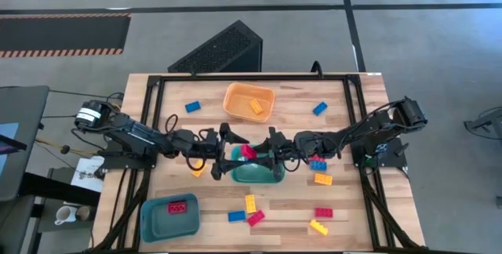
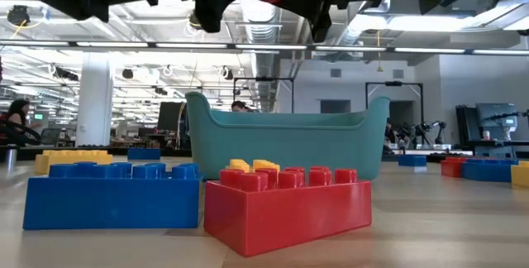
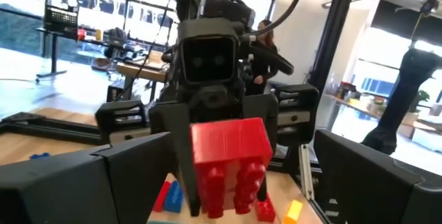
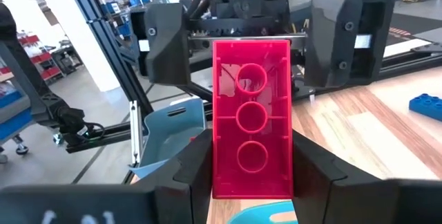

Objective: Sort & place blocks by color
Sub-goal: Put the red game piece into the blue bin

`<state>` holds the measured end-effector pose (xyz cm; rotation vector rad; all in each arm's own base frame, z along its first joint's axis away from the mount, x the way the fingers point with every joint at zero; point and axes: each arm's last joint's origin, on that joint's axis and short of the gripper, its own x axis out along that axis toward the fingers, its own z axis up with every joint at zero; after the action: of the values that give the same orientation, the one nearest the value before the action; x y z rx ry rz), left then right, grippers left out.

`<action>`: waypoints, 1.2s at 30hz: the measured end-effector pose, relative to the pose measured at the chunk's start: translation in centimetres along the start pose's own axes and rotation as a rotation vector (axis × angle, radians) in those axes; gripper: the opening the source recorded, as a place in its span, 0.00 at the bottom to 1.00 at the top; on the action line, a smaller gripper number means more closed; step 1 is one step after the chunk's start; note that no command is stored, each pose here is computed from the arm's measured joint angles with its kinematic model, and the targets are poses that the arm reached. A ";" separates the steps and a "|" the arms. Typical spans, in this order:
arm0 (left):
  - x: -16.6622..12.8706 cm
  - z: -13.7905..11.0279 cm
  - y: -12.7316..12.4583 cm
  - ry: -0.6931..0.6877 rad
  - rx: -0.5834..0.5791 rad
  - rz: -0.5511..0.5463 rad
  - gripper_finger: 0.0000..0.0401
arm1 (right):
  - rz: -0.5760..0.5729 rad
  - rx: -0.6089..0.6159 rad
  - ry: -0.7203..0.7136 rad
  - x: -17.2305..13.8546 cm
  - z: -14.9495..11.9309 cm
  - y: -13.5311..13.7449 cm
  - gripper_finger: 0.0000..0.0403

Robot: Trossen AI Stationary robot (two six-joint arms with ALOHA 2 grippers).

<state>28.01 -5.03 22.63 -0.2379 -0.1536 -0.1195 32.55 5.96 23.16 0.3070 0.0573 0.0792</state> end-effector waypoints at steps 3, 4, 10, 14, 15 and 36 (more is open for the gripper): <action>0.4 0.2 -0.3 0.015 0.001 0.010 0.84 | 0.000 0.000 0.000 0.0 0.0 0.0 0.40; 0.5 0.2 -0.3 0.022 -0.003 0.023 0.84 | 0.000 0.000 0.000 0.0 0.0 0.0 0.40; 0.7 -0.1 0.0 0.062 -0.001 0.130 0.84 | 0.000 0.000 0.000 0.0 0.0 0.0 0.39; 0.7 -0.2 0.2 0.057 -0.015 0.175 0.84 | -0.001 0.000 0.002 0.0 0.0 0.0 0.41; 0.7 -0.2 0.2 0.057 -0.015 0.175 0.83 | -0.002 0.000 0.001 0.0 0.0 0.0 0.41; 0.3 0.0 0.2 0.123 0.096 0.205 0.25 | -0.075 0.049 0.039 0.0 -0.5 -0.4 0.60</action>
<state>28.31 -4.86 22.59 -0.1490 -0.0120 0.0764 32.50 5.75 22.58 0.3522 0.1100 0.0093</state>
